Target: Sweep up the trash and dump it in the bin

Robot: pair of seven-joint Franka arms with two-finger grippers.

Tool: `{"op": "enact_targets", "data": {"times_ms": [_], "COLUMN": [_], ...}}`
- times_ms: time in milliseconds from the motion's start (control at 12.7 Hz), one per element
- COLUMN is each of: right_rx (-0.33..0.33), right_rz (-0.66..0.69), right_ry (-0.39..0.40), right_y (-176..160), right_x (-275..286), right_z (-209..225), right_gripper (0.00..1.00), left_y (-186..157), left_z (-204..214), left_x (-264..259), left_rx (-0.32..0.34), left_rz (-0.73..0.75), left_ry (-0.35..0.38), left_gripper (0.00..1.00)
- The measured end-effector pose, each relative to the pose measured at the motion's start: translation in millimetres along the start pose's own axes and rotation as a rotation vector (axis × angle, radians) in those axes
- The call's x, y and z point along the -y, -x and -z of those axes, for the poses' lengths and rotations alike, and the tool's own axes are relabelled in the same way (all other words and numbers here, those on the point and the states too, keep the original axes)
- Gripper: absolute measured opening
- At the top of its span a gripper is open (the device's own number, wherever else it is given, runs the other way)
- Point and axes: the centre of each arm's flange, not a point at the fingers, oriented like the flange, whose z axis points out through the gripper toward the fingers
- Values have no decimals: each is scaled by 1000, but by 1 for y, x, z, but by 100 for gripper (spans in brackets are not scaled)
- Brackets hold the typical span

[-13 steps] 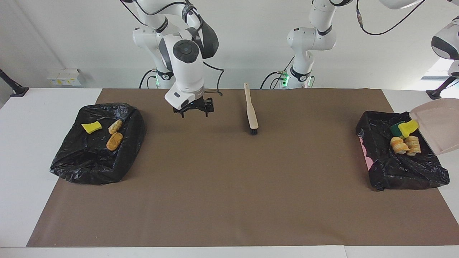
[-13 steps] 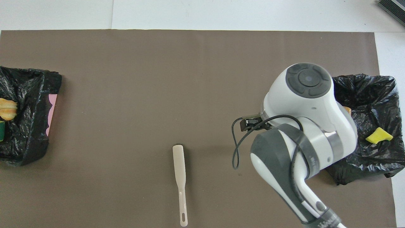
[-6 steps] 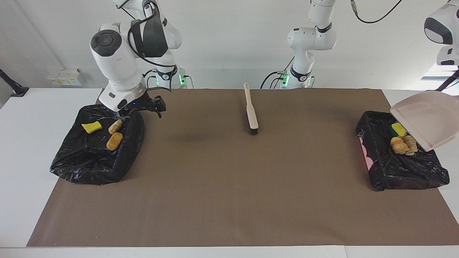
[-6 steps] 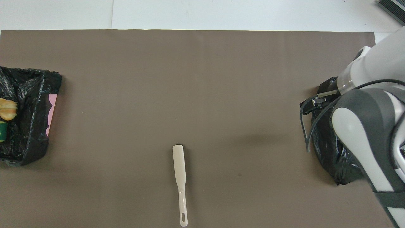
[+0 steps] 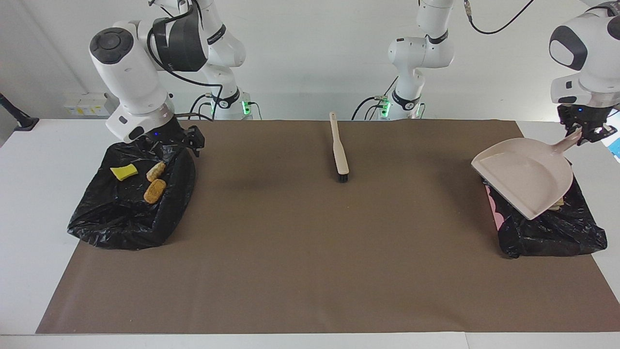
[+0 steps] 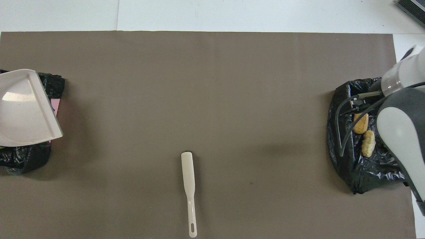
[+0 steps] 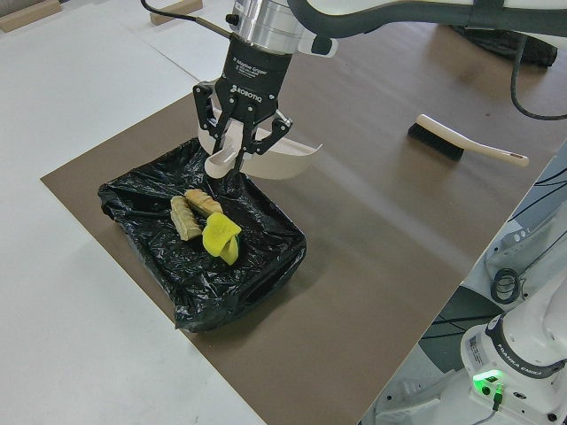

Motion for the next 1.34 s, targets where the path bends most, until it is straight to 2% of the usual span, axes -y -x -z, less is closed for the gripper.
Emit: {"op": "enact_targets", "data": {"times_ms": [314,707,1101,1336], "right_rx": [-21,-21,-30,-29], "right_rz": [-42,-24,-32,-29], "right_ry": [15,20,14,-37], "right_y": [19,29,49,50], "right_x": [-20,-32,-35,-31], "right_z": [28,50,70,68], "right_gripper": [100,100,100,100], "left_y": [-112,-244,-378,-446], "left_z": [17,37,19,13], "left_x": [-37,-95,-150,-168], "left_rx": [-106,-152,-185,-189], "left_rz": [231,552,858,983], "left_ry": [81,155,213,280], "left_gripper": [32,32,32,32]}}
